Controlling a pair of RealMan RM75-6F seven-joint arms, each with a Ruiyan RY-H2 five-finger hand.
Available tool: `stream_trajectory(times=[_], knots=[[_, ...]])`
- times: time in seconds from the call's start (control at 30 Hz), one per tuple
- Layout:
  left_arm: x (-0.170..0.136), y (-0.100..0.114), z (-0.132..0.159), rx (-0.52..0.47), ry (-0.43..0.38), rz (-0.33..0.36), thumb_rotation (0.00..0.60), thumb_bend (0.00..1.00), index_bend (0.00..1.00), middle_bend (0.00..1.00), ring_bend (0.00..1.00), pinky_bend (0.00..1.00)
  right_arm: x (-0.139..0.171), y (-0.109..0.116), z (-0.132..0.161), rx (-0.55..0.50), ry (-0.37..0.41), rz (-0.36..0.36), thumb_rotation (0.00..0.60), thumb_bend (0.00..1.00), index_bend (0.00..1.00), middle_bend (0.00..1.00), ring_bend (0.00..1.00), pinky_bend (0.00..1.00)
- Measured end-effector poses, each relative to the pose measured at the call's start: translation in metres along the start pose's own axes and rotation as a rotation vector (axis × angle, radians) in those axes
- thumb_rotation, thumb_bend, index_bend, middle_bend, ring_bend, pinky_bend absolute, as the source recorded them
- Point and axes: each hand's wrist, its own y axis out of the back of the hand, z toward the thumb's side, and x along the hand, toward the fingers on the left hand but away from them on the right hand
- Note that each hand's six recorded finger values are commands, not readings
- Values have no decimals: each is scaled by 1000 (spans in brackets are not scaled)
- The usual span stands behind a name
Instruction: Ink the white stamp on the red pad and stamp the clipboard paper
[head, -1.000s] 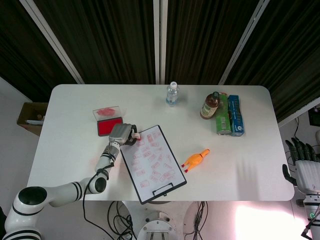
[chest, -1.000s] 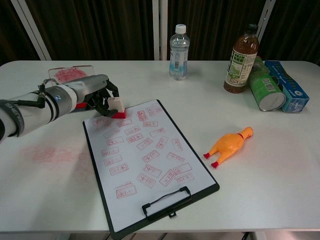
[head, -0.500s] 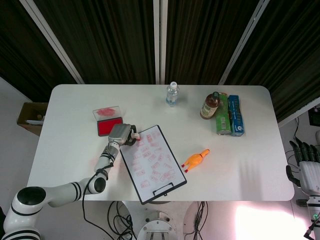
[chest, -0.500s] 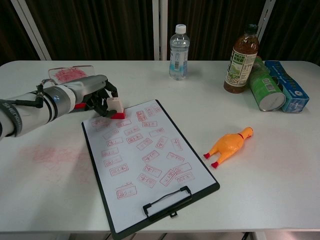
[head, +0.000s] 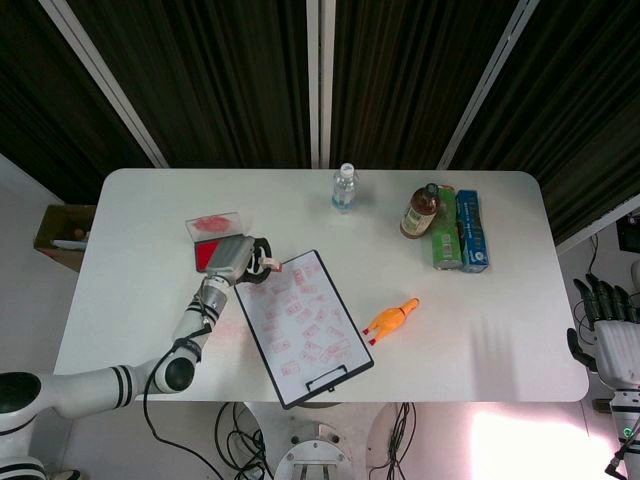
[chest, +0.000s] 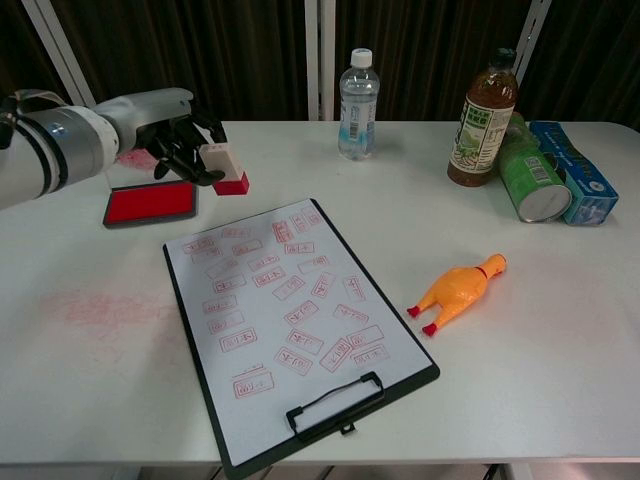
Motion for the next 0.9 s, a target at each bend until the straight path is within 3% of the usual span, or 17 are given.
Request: stream_trajectory(times=[0.13, 0.37, 0.63, 0.9], knots=[[-30, 4, -23, 9, 25, -21, 600, 446, 678, 695, 610, 733, -1, -1, 1, 0, 3, 1, 600, 393, 0, 0, 0, 0], [-75, -21, -74, -30, 97, -86, 600, 446, 675, 694, 609, 733, -2, -4, 5, 7, 14, 7, 600, 393, 0, 0, 0, 0], [-95, -36, -101, -20, 85, -85, 600, 444, 669, 689, 607, 733, -2, -5, 9, 15, 19, 10, 600, 395, 0, 0, 0, 0], [-98, -54, -108, 18, 67, -74, 600, 441, 656, 678, 605, 733, -1, -3, 10, 15, 16, 4, 600, 396, 0, 0, 0, 0]])
